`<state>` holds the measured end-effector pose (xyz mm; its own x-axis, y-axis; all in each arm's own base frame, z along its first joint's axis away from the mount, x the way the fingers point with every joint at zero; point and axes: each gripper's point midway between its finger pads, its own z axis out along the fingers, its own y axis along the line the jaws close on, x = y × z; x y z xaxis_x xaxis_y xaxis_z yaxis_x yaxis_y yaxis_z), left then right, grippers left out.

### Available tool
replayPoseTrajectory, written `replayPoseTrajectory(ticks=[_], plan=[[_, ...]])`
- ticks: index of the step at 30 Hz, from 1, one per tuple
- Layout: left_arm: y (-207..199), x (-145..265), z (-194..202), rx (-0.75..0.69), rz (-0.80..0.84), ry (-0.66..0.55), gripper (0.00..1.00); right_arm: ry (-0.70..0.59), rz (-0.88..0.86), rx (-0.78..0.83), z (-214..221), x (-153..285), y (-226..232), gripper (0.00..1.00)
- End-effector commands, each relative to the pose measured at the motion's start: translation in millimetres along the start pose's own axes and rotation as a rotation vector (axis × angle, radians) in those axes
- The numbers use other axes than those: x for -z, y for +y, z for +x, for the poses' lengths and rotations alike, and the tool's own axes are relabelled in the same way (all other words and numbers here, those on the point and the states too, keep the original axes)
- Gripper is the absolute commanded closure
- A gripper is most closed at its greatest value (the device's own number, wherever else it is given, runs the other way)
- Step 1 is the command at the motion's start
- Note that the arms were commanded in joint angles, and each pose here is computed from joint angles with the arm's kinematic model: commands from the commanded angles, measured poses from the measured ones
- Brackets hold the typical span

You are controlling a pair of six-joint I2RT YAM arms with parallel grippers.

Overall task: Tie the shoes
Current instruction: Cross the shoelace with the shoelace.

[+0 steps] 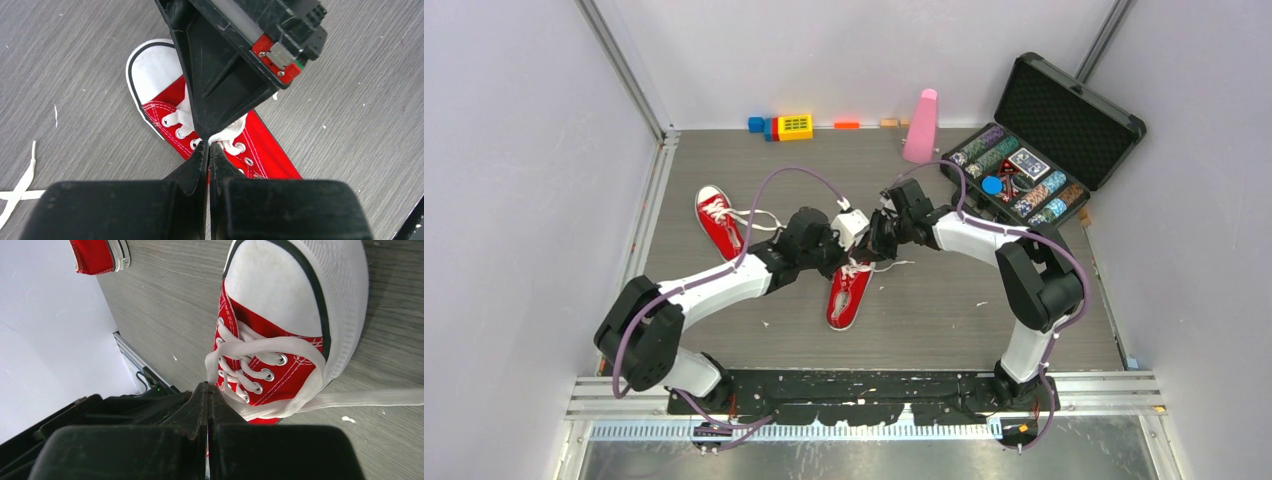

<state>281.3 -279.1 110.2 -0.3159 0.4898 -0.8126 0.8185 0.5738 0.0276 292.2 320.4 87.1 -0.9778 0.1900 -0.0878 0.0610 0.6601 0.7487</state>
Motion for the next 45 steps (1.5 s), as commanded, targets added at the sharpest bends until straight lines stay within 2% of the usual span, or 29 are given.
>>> replayPoseTrajectory(ticks=[1,8,23,37,40,45], plan=[[5.7,-6.1,-17.8,-0.037,-0.019,-0.051,1.00,0.068,-0.051,0.036,13.5,1.4,8.5,1.00],[12.3,-7.2,-12.8,-0.031,-0.058,-0.035,1.00,0.105,-0.079,0.044,22.0,5.9,12.7,1.00],[-0.9,8.2,-18.6,-0.035,-0.010,-0.118,1.00,0.136,-0.092,0.040,24.7,-1.9,22.9,1.00],[6.3,1.5,-9.3,-0.016,-0.045,-0.063,1.00,0.154,-0.161,0.028,31.8,2.0,36.6,1.00],[4.5,-1.5,-10.9,-0.002,-0.033,-0.062,0.96,0.131,-0.189,0.002,25.1,4.5,42.2,1.00],[3.8,-2.4,-13.8,0.036,-0.032,-0.052,0.85,0.115,-0.195,-0.038,16.0,-1.6,35.6,1.00]])
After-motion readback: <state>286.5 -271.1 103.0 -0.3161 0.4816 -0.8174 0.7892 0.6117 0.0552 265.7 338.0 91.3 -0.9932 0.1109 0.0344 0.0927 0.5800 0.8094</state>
